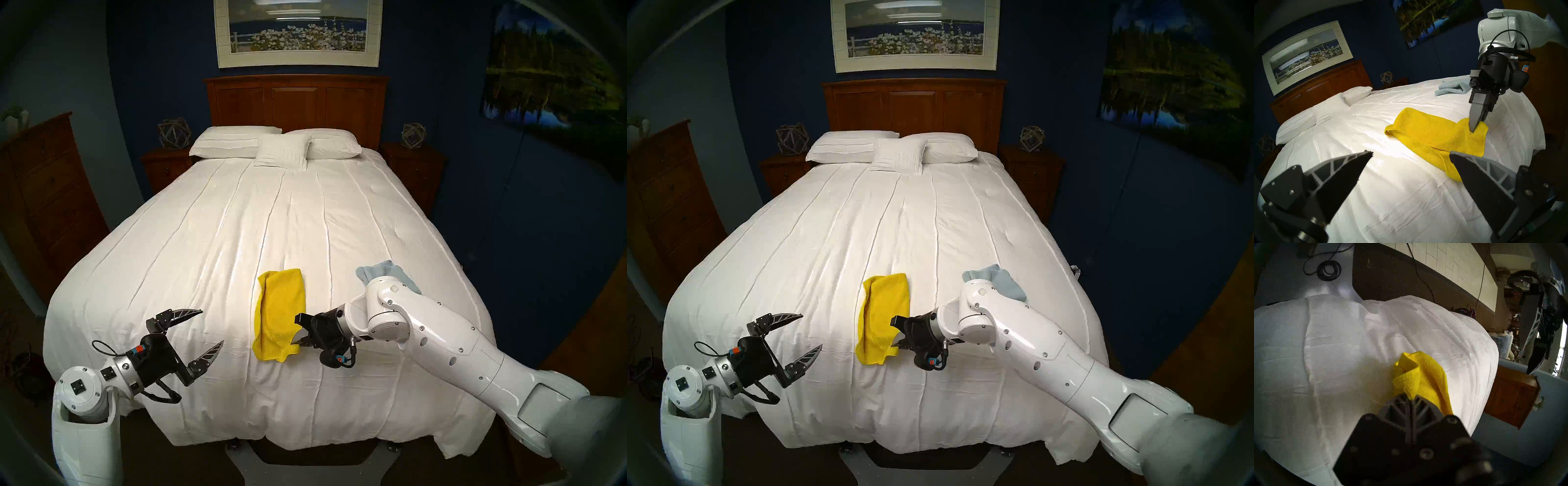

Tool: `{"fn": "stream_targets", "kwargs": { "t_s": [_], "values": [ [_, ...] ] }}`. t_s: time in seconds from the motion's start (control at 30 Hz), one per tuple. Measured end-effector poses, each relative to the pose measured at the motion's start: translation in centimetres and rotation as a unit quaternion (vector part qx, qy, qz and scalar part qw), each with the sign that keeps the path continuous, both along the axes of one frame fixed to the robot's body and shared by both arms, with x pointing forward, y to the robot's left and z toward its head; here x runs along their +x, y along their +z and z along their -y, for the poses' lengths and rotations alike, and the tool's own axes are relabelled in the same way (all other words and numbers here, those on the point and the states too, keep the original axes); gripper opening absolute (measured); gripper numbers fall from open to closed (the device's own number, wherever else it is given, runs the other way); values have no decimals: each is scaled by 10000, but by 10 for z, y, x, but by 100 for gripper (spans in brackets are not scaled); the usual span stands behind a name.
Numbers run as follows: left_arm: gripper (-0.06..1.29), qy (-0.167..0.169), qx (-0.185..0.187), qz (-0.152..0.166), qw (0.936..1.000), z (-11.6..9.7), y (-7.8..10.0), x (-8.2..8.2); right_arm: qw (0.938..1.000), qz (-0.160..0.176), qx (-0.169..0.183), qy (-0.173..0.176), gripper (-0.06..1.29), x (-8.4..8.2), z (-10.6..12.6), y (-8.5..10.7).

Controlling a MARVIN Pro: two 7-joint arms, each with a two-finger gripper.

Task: Fold the hand towels twice and stack them up

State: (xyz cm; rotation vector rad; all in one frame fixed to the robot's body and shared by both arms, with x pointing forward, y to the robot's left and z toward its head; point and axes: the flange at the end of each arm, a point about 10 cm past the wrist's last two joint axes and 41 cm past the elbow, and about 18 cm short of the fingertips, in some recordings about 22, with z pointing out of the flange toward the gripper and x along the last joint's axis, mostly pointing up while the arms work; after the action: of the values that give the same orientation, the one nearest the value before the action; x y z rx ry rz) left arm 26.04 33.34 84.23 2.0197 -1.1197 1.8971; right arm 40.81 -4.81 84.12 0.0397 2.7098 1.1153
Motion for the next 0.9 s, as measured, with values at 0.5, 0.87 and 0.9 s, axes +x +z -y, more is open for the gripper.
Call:
{"fn": "stream_targets", "kwargs": {
  "t_s": [0.5,0.87,0.9],
  "values": [
    [127,3,0,-1,10000,0,-1,0,9937,247,655,-879,-3,77,-14,47],
    [127,3,2,2,10000,0,-1,0,9855,124,820,-1477,-3,121,-19,51],
    [127,3,2,2,10000,0,-1,0,9846,110,831,-1537,-3,125,-20,51]
  ]
}}
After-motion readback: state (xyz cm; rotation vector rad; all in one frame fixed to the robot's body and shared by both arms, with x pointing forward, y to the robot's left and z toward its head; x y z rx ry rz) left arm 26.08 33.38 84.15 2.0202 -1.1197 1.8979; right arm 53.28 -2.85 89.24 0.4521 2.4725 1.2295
